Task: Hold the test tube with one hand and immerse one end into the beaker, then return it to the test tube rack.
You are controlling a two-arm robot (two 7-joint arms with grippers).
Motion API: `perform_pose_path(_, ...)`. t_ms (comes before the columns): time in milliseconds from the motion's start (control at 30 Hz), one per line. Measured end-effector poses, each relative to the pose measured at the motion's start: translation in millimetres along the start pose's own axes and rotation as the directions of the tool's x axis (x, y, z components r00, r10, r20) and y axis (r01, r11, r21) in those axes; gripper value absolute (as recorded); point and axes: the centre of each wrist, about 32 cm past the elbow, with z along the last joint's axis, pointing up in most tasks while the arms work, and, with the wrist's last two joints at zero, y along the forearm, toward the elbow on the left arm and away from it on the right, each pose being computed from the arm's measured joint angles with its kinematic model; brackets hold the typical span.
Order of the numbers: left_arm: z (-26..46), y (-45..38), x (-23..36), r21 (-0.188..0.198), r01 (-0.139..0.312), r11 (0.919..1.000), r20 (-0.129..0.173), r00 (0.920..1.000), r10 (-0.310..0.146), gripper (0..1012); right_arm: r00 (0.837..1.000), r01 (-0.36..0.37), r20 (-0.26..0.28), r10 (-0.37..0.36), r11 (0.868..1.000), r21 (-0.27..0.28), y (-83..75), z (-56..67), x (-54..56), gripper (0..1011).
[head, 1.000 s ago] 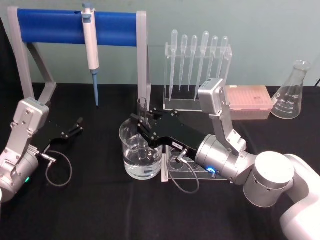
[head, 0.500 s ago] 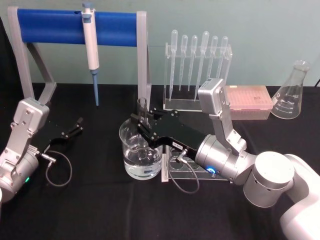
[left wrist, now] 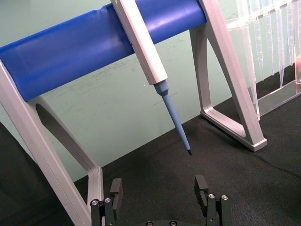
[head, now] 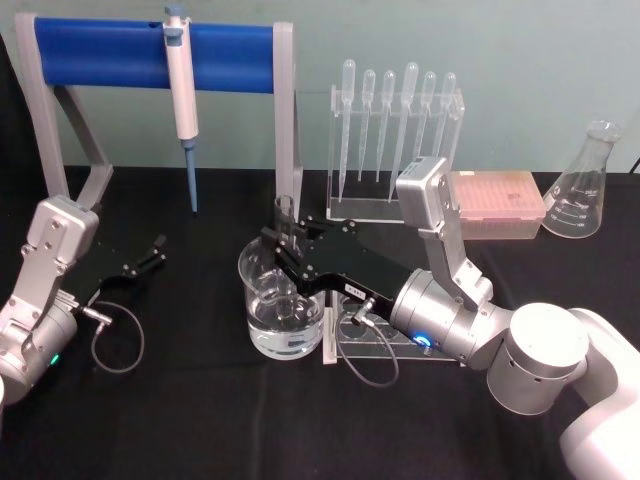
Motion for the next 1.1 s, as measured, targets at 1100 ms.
perform_pose_path(1100, 0.0, 0.0, 0.0, 0.0, 0.0, 1.0, 0.0, 1.0, 0.0, 1000, 0.999, -0.022, 0.045, 0.021, 0.999, 0.032, -1.3, 36.6, -0.8, 225)
